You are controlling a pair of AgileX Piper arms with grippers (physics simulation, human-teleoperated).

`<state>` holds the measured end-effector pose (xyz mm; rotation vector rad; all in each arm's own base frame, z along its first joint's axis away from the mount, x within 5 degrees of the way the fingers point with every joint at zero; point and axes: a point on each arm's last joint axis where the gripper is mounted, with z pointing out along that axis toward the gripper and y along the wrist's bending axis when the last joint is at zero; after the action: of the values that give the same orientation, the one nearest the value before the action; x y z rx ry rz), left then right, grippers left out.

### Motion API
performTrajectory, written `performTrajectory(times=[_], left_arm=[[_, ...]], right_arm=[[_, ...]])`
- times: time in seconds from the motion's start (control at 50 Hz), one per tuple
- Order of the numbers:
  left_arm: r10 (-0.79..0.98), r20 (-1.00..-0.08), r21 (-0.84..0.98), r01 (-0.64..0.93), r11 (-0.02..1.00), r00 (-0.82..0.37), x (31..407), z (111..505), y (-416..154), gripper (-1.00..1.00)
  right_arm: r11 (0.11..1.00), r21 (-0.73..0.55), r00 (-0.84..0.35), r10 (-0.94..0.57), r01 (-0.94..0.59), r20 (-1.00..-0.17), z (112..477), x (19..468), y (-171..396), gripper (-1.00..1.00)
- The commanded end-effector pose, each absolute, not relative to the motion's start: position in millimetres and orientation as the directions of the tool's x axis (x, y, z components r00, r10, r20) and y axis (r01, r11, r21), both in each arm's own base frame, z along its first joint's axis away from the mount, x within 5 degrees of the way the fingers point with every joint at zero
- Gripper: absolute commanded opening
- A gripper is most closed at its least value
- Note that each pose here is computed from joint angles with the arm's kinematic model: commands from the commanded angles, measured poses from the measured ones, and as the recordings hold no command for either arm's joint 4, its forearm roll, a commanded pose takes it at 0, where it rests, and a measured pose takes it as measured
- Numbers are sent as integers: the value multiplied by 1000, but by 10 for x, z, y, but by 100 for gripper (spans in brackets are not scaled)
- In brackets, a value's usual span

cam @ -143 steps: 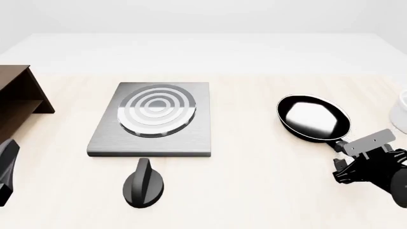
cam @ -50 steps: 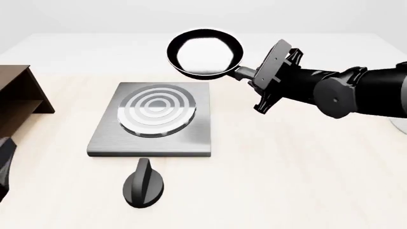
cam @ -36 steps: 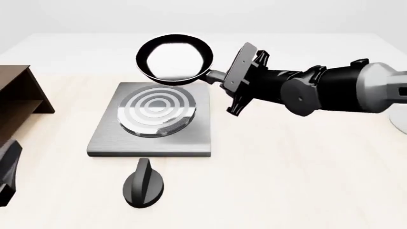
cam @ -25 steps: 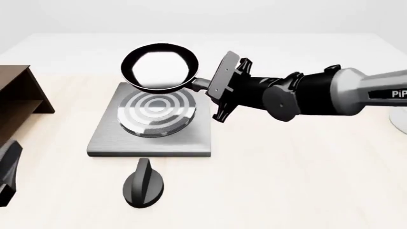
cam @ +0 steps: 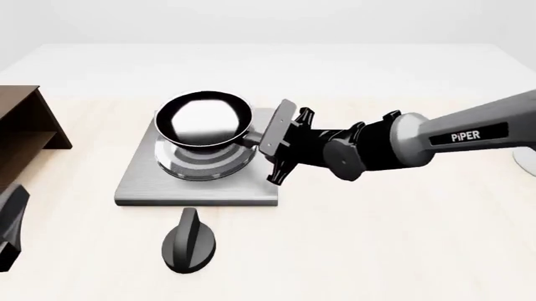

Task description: Turn on the stove and put the frying pan on it.

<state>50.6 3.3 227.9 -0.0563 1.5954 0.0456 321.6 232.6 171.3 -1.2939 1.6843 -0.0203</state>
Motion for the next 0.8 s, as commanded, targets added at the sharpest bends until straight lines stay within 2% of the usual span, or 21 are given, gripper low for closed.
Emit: performTrajectory(times=[0.02, 0.4, 0.42, 0.62, 0.76, 0.8], left_arm=[[-10, -1000, -8, -65, 998, -25, 506, 2282, 33, 100], [-13, -1000, -11, -65, 998, -25, 486, 2346, 31, 100], [-13, -1000, -11, -64, 998, -26, 487, 2345, 31, 100], [-15, -999, -13, -62, 998, -32, 501, 2292, 31, 100], [-15, -999, -13, -57, 998, -34, 504, 2279, 29, 100], [-15, -999, -13, -56, 998, -34, 505, 2275, 28, 100]], right_arm=[[486, -486, -12, -716, -726, -698, 1618, 3247, 2371, -100], [427, -482, -16, -760, -765, -649, 1350, 3177, 2414, -100], [430, -481, -16, -758, -764, -652, 1382, 3170, 2414, 100], [464, -459, -5, -708, -757, -706, 2075, 3001, 2448, 100], [411, -434, -2, -727, -802, -686, 2084, 2731, 2508, 100], [419, -420, -5, -713, -805, -701, 2218, 2642, 2505, 100]])
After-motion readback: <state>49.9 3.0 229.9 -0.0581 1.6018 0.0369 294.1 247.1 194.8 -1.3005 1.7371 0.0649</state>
